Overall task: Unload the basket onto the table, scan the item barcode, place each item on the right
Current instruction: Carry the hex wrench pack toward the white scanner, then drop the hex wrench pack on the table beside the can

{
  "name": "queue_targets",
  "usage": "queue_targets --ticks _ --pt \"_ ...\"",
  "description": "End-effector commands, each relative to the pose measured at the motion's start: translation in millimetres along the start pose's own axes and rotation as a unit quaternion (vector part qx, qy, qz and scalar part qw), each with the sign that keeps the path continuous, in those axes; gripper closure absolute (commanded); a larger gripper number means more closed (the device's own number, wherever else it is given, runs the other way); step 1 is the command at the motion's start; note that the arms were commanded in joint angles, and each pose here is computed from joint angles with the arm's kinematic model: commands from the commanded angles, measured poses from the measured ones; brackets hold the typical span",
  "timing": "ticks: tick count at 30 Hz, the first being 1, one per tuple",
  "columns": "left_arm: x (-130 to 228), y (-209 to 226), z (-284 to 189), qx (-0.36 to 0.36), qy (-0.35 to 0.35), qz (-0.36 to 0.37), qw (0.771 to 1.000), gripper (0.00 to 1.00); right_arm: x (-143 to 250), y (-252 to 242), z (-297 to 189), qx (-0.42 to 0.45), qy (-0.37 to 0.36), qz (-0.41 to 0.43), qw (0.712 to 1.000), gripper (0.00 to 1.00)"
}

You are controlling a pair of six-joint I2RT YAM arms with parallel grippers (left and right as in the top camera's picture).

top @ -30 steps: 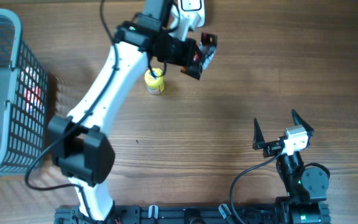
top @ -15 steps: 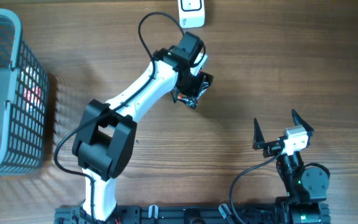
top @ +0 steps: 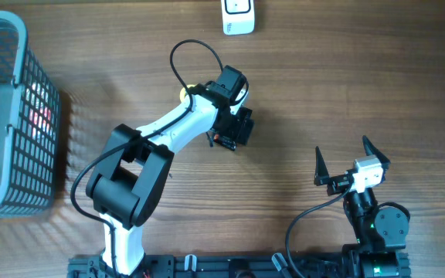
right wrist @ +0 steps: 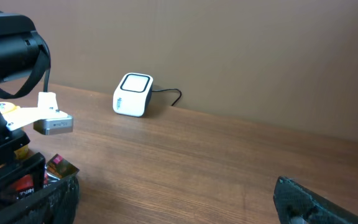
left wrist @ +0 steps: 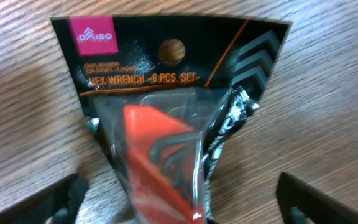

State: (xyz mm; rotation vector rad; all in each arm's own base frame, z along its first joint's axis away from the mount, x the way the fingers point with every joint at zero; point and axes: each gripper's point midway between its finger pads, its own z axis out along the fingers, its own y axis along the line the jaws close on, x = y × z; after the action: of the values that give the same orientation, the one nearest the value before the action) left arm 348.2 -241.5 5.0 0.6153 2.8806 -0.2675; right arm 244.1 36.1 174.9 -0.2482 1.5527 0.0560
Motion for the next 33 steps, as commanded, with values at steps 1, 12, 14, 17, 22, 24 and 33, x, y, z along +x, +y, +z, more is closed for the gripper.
queue_targets --ticks 1,12,14,17,22,24,33 --pt "20 6 5 -0.013 0.028 -0.002 1.0 0.0 -1 -1 0 0.003 -0.003 0.009 1.0 0.0" --pt "-22 -35 -144 0.026 -0.159 0.037 0.986 0.0 -1 -1 0 0.003 -0.003 0.009 1.0 0.0" --pt "-23 -44 -171 0.039 -0.19 0.046 0.98 0.0 -1 -1 0 0.003 -0.003 0.009 1.0 0.0" --pt "-26 -39 -212 0.027 -0.246 0.042 0.968 0.0 -1 -1 0 0.003 -0.003 0.009 1.0 0.0" --pt "-30 31 -303 -0.065 -0.376 -0.086 0.92 0.0 -1 -1 0 0.003 -0.003 0.009 1.0 0.0" --pt "-9 95 -367 -0.137 -0.456 -0.196 0.857 0.0 -1 -1 0 0.003 -0.003 0.009 1.0 0.0" --pt "123 264 -492 -0.312 -0.558 -0.456 0.619 0.0 -1 -1 0 0.003 -0.003 0.009 1.0 0.0"
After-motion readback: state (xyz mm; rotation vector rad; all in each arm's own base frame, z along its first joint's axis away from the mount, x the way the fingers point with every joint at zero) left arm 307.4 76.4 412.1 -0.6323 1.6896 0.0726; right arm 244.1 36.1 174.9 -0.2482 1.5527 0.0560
